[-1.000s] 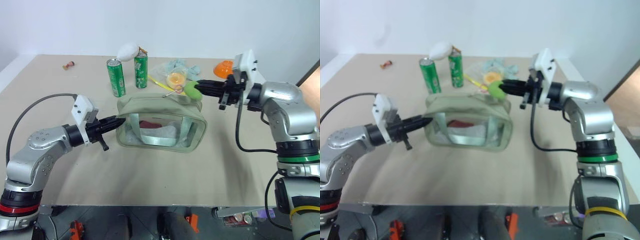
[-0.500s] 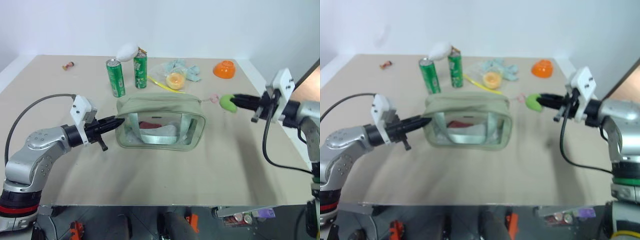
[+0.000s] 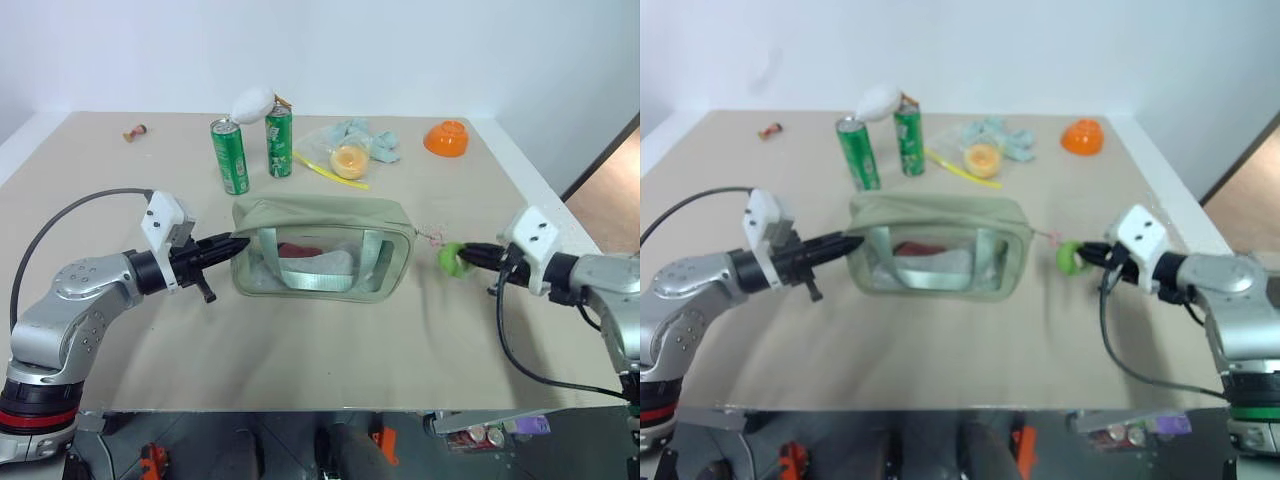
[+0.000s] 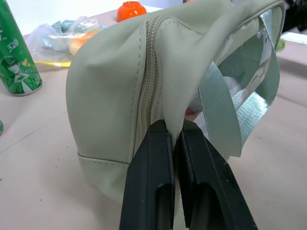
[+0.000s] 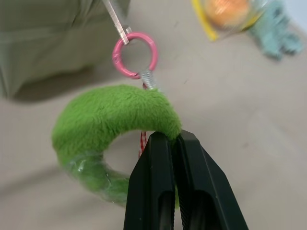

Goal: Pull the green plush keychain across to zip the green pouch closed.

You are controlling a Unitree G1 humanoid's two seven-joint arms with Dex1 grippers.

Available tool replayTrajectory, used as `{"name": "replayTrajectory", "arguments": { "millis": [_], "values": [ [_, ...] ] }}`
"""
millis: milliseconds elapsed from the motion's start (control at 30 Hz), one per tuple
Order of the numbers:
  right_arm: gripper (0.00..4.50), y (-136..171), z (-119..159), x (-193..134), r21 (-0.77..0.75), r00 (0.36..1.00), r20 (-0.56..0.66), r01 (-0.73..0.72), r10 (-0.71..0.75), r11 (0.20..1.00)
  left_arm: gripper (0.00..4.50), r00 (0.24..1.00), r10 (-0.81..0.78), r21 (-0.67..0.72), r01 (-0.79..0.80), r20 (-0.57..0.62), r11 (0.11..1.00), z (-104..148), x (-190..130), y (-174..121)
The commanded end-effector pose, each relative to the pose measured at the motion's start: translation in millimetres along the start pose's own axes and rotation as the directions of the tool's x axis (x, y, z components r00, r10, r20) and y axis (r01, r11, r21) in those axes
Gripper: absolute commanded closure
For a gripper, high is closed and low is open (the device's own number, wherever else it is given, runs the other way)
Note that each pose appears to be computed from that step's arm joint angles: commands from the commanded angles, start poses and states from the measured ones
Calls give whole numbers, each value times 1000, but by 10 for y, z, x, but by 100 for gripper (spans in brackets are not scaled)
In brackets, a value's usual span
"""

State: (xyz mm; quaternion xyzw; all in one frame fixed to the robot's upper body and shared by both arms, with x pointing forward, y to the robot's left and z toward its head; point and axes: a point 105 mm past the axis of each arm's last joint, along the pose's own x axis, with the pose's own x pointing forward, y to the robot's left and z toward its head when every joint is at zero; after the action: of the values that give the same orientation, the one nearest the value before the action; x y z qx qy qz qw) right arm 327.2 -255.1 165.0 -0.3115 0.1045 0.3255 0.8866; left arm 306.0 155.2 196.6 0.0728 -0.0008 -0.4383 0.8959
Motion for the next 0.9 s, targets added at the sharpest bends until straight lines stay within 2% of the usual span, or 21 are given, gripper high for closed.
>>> {"name": "replayTrajectory", "arguments": {
  "millis": [33,233,433,533,733,900],
  "values": [
    [448,-49,-55,-85,-55,998,-56,26,-29,998,450,999,32,36,-32,1,999,76,-60,56],
    [448,-53,-216,-139,-95,990,-135,23,-35,995,450,999,32,34,-32,2,999,73,-55,43],
    [448,91,-274,-20,-93,991,-133,-22,9,995,450,1000,28,36,-28,1,999,70,-36,39],
    [448,222,-230,115,-87,995,-89,-53,45,995,450,1000,26,37,-27,7,999,84,-18,38],
    [448,494,96,469,-50,991,67,-112,115,992,450,1000,12,46,-13,24,999,126,37,9],
    [448,627,250,627,-50,979,131,-150,156,987,450,999,7,54,-8,33,999,157,66,9]
  ]
}}
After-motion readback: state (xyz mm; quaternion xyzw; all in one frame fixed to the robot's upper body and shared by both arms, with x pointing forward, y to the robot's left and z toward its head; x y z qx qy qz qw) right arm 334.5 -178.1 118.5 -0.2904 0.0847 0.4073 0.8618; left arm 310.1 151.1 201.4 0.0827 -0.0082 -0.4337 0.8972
